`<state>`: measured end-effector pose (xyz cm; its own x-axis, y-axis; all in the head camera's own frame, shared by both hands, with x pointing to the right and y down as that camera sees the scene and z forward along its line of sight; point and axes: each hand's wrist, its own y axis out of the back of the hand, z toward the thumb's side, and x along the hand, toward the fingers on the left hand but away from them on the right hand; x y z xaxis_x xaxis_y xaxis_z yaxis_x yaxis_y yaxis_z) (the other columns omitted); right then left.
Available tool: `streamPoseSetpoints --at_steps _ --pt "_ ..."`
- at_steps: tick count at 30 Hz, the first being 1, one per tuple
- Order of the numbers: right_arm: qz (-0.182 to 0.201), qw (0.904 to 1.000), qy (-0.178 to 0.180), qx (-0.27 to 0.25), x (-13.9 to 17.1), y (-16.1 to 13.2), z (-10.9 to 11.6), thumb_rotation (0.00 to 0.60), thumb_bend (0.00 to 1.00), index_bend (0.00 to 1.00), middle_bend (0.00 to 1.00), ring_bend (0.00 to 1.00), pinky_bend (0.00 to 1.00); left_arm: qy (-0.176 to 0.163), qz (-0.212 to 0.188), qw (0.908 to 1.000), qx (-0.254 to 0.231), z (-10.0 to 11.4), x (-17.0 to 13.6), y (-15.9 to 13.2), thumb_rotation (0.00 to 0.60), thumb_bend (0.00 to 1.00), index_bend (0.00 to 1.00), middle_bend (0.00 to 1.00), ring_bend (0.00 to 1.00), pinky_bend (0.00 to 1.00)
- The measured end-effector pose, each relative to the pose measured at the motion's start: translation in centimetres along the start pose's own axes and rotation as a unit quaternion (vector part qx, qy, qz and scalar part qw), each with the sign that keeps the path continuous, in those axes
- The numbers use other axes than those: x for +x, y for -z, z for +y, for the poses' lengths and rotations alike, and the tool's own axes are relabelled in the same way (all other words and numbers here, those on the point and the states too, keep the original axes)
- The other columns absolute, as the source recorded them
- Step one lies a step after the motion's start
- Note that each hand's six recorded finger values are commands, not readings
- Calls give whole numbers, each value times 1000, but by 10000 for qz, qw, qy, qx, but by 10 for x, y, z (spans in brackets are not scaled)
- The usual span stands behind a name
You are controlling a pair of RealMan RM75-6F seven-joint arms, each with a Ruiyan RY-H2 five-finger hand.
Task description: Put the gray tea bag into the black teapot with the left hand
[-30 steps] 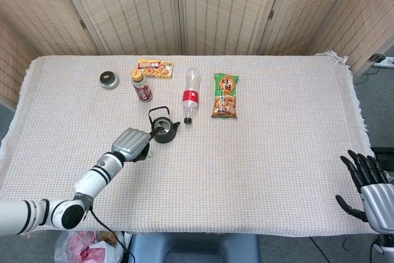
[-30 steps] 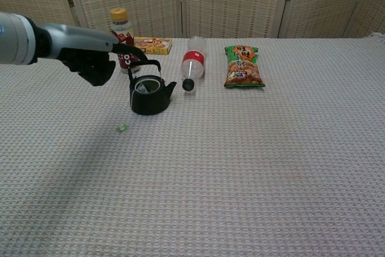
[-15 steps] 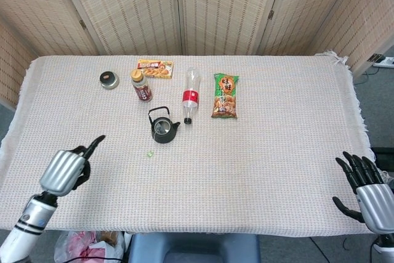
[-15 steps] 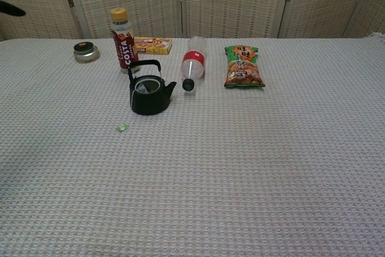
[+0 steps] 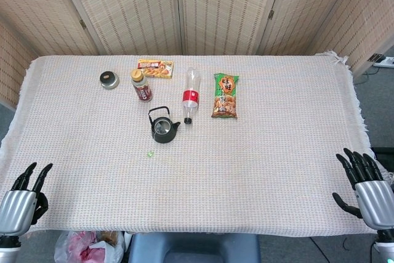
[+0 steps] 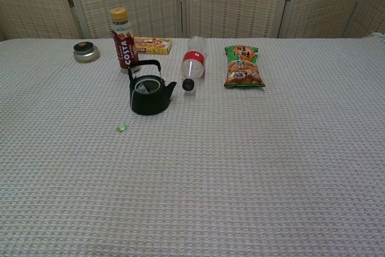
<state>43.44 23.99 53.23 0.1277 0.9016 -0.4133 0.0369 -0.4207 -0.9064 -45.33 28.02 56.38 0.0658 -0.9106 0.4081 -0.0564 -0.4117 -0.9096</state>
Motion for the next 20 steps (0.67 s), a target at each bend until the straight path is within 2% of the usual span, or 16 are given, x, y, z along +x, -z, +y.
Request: streamPoseSetpoints --at_steps 7,20 --pt "141 9999 -6 25 5 -7 0 600 190 0 0 0 0 78 123 9999 30 0 -3 8 600 149 0 0 0 150" --pt "-19 9999 54 158 2 -5 -2 600 190 0 0 0 0 174 313 9993 119 0 6 16 600 148 0 0 0 149"
